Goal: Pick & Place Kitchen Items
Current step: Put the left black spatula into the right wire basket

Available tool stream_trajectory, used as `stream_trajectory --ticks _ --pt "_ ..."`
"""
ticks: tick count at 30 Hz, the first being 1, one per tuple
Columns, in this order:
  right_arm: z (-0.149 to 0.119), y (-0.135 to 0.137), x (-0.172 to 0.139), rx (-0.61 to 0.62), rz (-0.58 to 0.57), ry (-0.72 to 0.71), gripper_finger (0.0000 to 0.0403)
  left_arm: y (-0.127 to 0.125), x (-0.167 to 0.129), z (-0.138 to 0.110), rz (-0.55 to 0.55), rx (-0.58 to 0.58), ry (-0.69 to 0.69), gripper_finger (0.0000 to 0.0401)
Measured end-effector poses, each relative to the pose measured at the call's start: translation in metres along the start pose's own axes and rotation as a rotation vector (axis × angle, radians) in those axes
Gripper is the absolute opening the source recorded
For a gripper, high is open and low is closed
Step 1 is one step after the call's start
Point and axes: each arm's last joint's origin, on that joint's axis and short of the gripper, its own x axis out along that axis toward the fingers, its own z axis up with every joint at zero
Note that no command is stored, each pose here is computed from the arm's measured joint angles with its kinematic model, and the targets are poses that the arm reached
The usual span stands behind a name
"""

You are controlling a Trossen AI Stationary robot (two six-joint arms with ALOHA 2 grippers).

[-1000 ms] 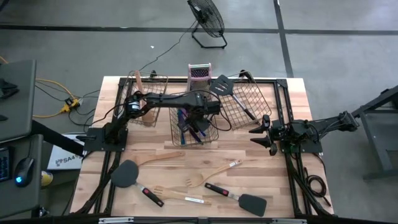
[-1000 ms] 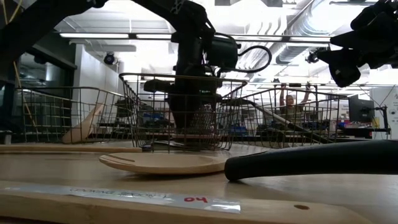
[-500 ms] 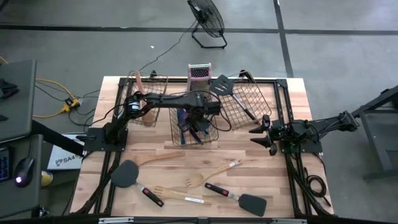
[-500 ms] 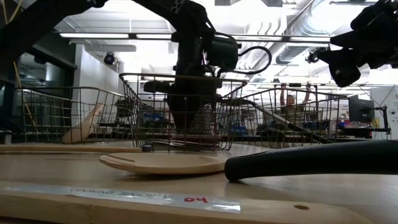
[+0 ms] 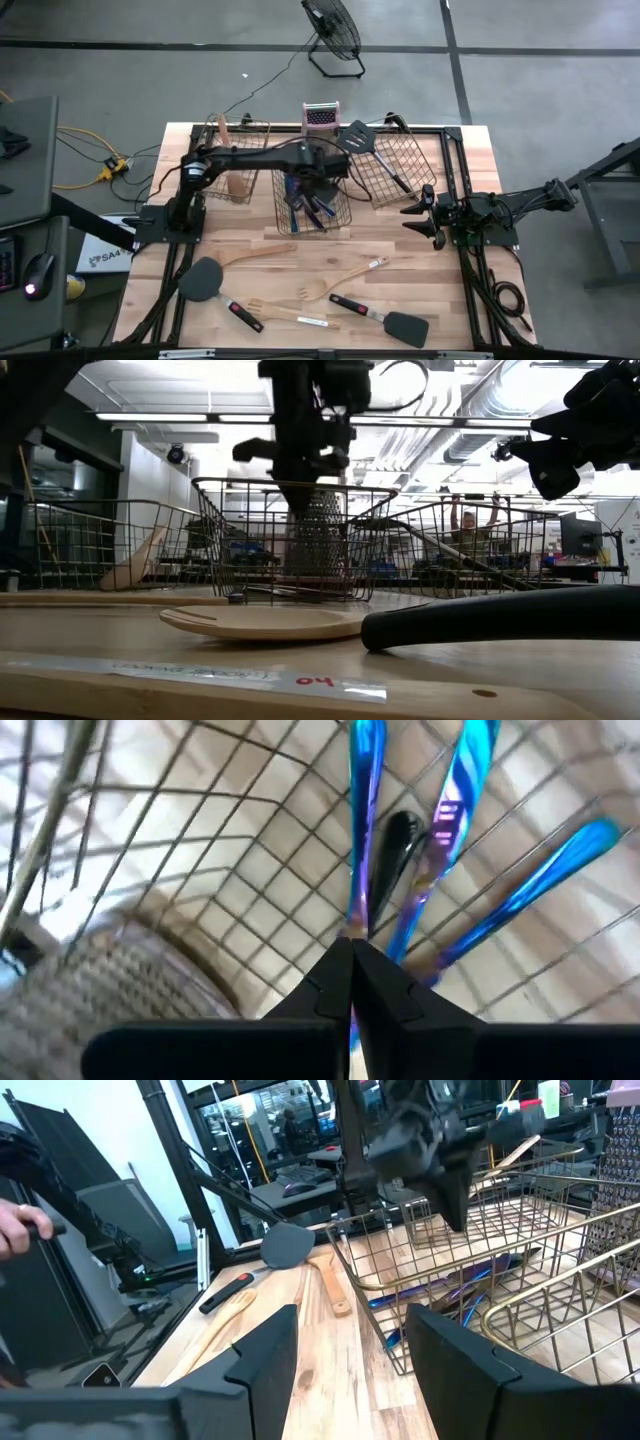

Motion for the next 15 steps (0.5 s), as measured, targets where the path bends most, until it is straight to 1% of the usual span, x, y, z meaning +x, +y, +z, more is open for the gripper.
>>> stream_trajectory --ticks 4,7,11,15 --pt "0.000 0.000 0.000 0.000 0.000 0.000 0.0180 -0.011 -0.020 0.002 0.012 -0.147 -0.026 0.0001" --pt "0.000 0.000 0.000 0.000 0.000 0.000 0.0180 -0.023 -0.035 0.004 0.001 -0.228 -0.026 0.0001" --pt "0.000 0.000 0.000 0.000 0.000 0.000 0.0180 -0.041 -0.053 0.008 -0.015 -0.260 -0.029 0.0001" --pt "0.000 0.000 0.000 0.000 0.000 0.000 0.0180 -0.054 -0.062 0.011 -0.035 -0.270 -0.025 0.0001"
